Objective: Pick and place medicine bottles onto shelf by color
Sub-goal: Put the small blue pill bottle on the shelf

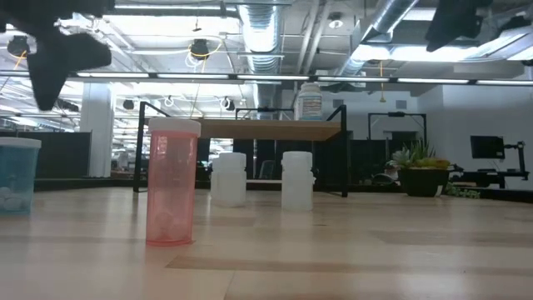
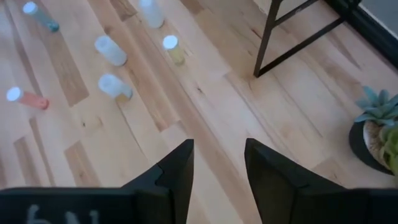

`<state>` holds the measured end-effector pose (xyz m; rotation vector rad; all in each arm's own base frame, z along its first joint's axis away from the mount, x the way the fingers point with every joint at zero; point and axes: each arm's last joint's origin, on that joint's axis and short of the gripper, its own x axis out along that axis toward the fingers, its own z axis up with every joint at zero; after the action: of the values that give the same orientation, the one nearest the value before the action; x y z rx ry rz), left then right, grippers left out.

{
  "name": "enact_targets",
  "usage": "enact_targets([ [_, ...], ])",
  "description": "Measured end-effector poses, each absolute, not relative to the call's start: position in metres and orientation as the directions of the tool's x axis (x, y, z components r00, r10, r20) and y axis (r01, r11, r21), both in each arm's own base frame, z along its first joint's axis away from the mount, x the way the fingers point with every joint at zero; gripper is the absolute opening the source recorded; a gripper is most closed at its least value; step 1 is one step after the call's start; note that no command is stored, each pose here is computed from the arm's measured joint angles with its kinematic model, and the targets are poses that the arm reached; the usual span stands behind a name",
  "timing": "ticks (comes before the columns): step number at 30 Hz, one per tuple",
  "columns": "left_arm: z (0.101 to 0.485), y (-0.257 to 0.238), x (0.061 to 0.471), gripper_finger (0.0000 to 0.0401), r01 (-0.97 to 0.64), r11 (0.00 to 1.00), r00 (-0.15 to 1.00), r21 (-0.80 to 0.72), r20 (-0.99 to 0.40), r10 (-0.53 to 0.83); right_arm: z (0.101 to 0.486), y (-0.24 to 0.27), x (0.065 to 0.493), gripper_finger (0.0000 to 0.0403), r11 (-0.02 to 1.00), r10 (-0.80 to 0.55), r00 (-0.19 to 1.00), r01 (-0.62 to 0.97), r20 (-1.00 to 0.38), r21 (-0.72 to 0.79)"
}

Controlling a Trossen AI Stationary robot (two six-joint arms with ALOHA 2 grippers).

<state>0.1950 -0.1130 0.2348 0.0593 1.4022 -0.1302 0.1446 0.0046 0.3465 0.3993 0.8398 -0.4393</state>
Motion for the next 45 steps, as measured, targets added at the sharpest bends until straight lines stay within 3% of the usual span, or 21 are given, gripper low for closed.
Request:
enact_targets([
  [8, 0.199, -0.133, 0.215, 0.0242, 0.122, 0.992, 0.075, -0.040, -0.996, -0.049, 0.346, 0.003, 0.145, 0.0165, 0.842, -0.217, 0.587, 0.517, -0.780, 0.154],
  [25, 0.181, -0.136, 0.231, 0.0234, 0.104, 0.994, 0.112, 0.023, -0.994, 0.011, 0.346, 0.004, 0.145, 0.0159, 0.843, -0.214, 0.586, 0.515, -0.781, 0.156],
  [37, 0.184, -0.136, 0.233, 0.0111, 0.095, 0.995, 0.084, -0.029, -0.996, -0.037, 0.346, 0.004, 0.144, 0.0152, 0.843, -0.213, 0.585, 0.515, -0.782, 0.156],
  [41, 0.205, -0.129, 0.243, 0.0076, 0.083, 0.994, 0.095, -0.064, -0.993, -0.071, 0.346, 0.004, 0.144, 0.0152, 0.843, -0.213, 0.586, 0.515, -0.782, 0.156],
  [45, 0.240, -0.109, 0.254, 0.0075, 0.057, 0.996, 0.137, -0.075, -0.987, -0.082, 0.346, 0.004, 0.145, 0.0148, 0.843, -0.213, 0.586, 0.515, -0.782, 0.156],
])
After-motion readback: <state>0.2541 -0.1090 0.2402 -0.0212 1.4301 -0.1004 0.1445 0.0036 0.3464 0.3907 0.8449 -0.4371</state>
